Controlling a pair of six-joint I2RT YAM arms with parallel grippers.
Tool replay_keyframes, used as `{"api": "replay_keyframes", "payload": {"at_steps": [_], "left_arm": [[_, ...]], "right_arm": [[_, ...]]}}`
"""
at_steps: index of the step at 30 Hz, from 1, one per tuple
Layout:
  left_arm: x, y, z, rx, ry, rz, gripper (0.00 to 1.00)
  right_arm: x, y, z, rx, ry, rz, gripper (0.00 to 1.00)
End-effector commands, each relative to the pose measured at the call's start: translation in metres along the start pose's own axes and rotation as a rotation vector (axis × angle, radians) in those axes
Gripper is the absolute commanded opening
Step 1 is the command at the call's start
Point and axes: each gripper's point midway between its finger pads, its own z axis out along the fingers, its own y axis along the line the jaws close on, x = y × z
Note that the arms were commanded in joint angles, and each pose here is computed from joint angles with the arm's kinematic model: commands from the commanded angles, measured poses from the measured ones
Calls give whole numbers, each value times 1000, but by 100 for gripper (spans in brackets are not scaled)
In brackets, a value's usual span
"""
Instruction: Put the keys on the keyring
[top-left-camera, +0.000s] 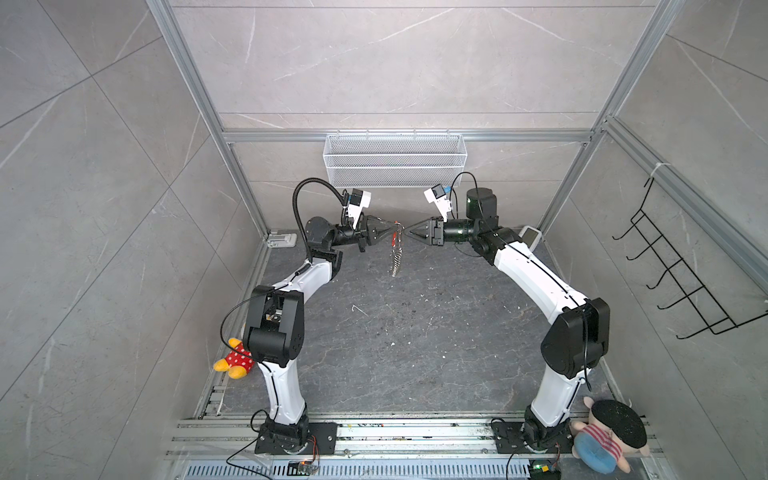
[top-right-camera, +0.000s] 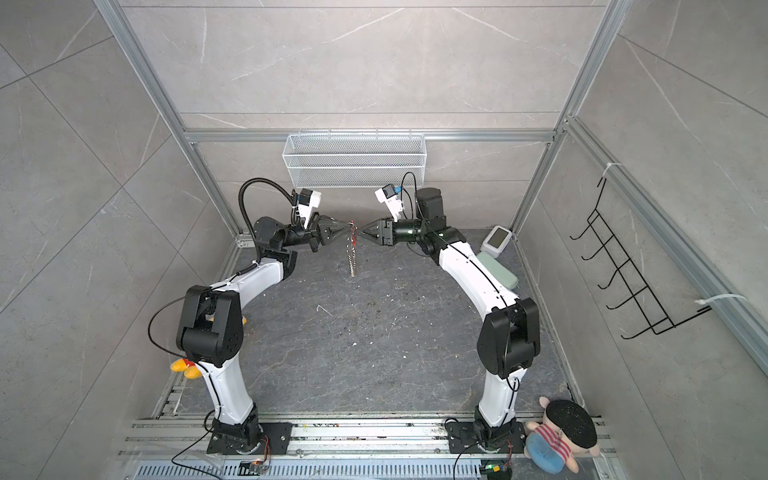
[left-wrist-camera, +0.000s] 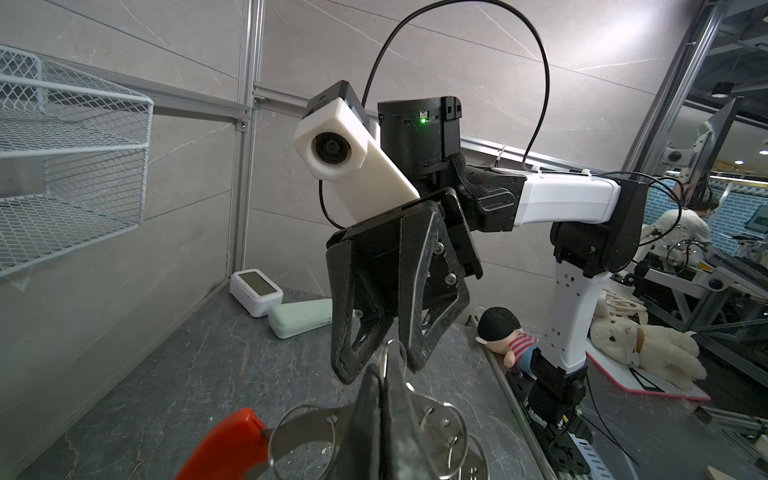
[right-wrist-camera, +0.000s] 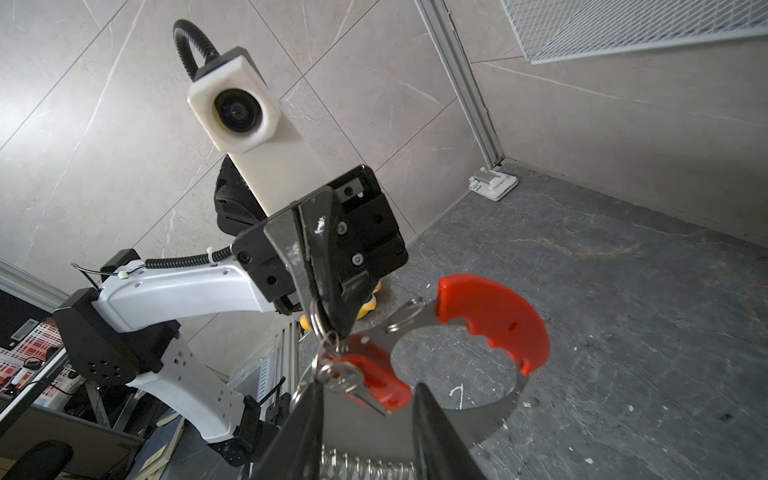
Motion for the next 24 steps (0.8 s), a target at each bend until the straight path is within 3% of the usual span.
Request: {"api": "replay_keyframes", "payload": {"at_steps": [1,12,18,24], "left_arm": [[-17,-6,3,11,-27,83,0],[-13,-3,2,8,-21,74,0],[-13,-4,4,9,-22,73,0],[-13,-4,3,9,-18,73,0]], "right_arm": [[-15,18,-5,0,-24,-57,38],[-20,30,-9,2,-39,-83,38],[-20,31,-1,-6,-32,-83,30],[-20,32,1,-5,-28,-81,30]]}}
